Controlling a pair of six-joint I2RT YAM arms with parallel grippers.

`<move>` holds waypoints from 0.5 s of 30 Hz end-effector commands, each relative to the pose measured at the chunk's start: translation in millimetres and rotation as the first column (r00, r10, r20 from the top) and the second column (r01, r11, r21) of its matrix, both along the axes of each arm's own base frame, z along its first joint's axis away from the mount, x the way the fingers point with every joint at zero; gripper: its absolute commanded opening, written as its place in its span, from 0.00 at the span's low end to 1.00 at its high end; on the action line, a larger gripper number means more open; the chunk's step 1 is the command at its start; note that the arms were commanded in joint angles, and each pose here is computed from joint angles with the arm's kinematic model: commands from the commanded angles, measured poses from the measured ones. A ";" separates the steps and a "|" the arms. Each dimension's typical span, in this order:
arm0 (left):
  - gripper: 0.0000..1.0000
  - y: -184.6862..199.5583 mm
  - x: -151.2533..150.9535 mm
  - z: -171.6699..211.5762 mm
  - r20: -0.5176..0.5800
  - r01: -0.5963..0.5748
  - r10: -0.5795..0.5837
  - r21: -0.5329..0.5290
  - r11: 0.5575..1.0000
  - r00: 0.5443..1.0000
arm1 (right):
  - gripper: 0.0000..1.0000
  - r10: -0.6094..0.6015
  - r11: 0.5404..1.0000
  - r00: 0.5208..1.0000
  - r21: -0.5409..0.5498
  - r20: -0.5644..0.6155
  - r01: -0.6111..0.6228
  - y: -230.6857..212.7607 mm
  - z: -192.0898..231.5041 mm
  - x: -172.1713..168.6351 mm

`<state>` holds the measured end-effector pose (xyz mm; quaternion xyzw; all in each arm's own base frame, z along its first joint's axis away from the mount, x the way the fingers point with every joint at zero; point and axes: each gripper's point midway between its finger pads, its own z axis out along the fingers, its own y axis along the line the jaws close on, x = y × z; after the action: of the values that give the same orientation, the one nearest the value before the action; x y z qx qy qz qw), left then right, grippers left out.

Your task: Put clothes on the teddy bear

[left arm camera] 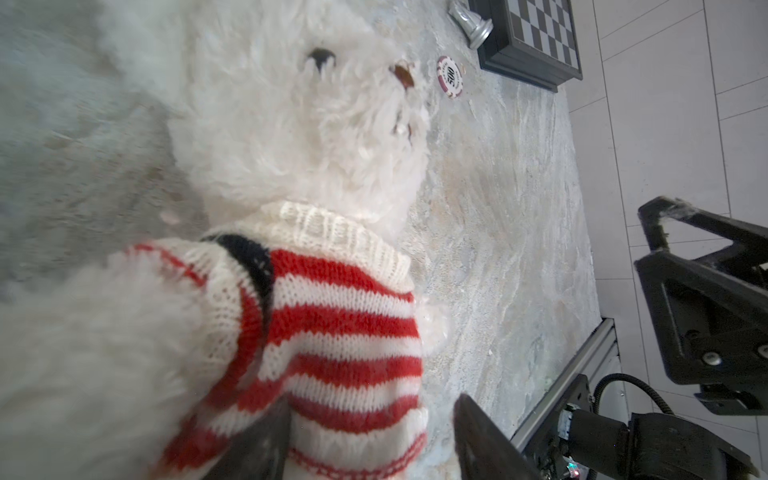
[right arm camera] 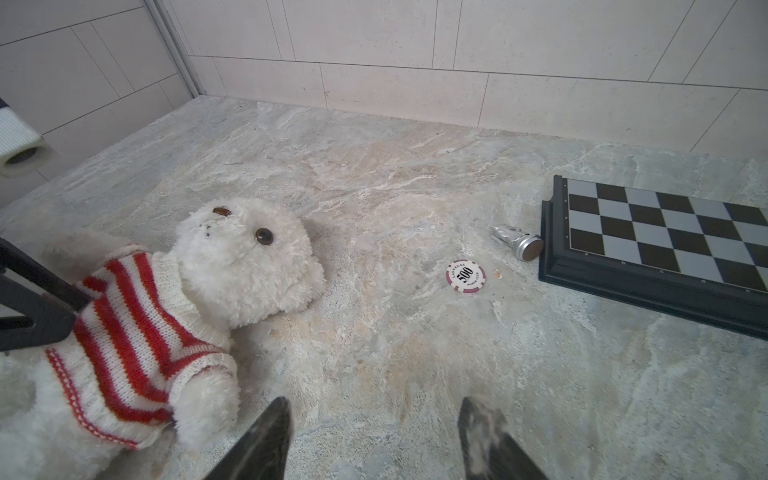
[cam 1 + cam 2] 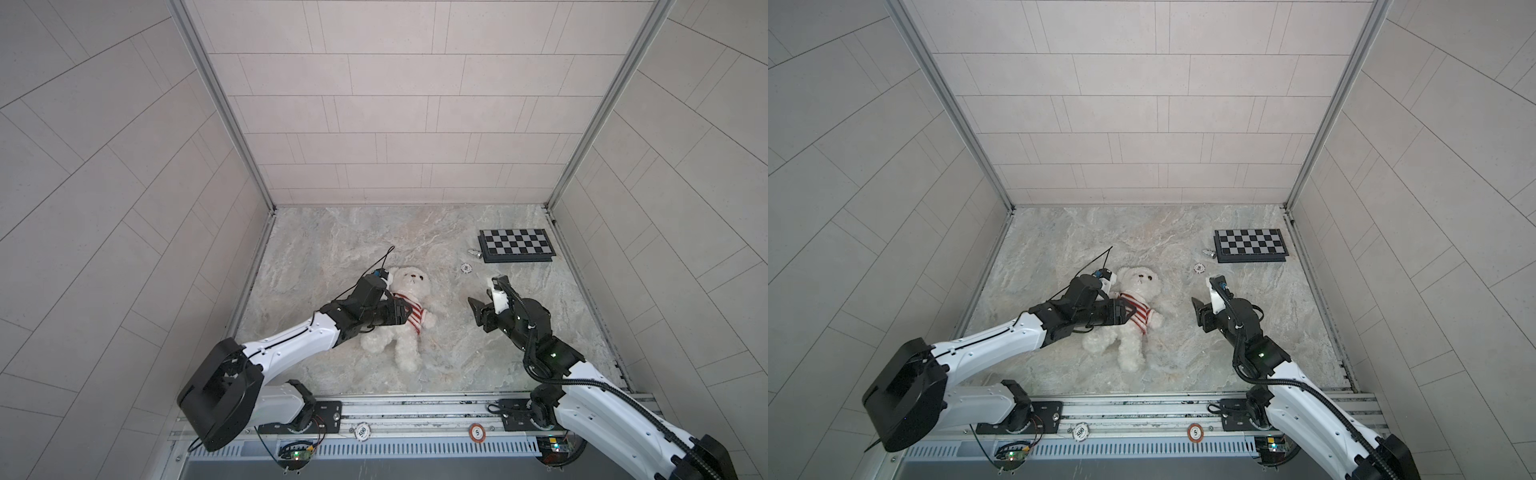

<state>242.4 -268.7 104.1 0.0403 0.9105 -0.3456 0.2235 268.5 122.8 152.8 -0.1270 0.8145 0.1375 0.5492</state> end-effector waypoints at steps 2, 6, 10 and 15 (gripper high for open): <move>0.66 -24.4 6.6 14.1 0.002 -0.006 0.006 -0.085 0.996 1.000 | 0.67 -0.009 1.000 0.999 0.010 0.034 0.008 -1.7 16.6 3.1; 0.67 -33.4 11.9 19.5 0.009 -0.006 0.007 -0.114 0.993 1.000 | 0.67 -0.012 1.000 0.999 0.011 0.036 0.011 -2.4 17.0 3.2; 0.70 -34.3 10.9 26.6 0.026 0.010 -0.007 -0.124 0.992 1.000 | 0.67 -0.023 1.000 0.999 0.007 0.036 0.023 -5.3 17.7 2.4; 0.76 2.9 20.7 34.9 0.101 -0.017 0.021 -0.043 0.999 0.995 | 0.68 -0.076 0.997 0.997 -0.010 0.029 0.077 -16.2 15.8 2.2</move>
<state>253.3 -284.6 123.5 0.0329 0.8935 -0.3794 0.2380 267.2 115.7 154.9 -0.1179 0.8153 0.1277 0.5524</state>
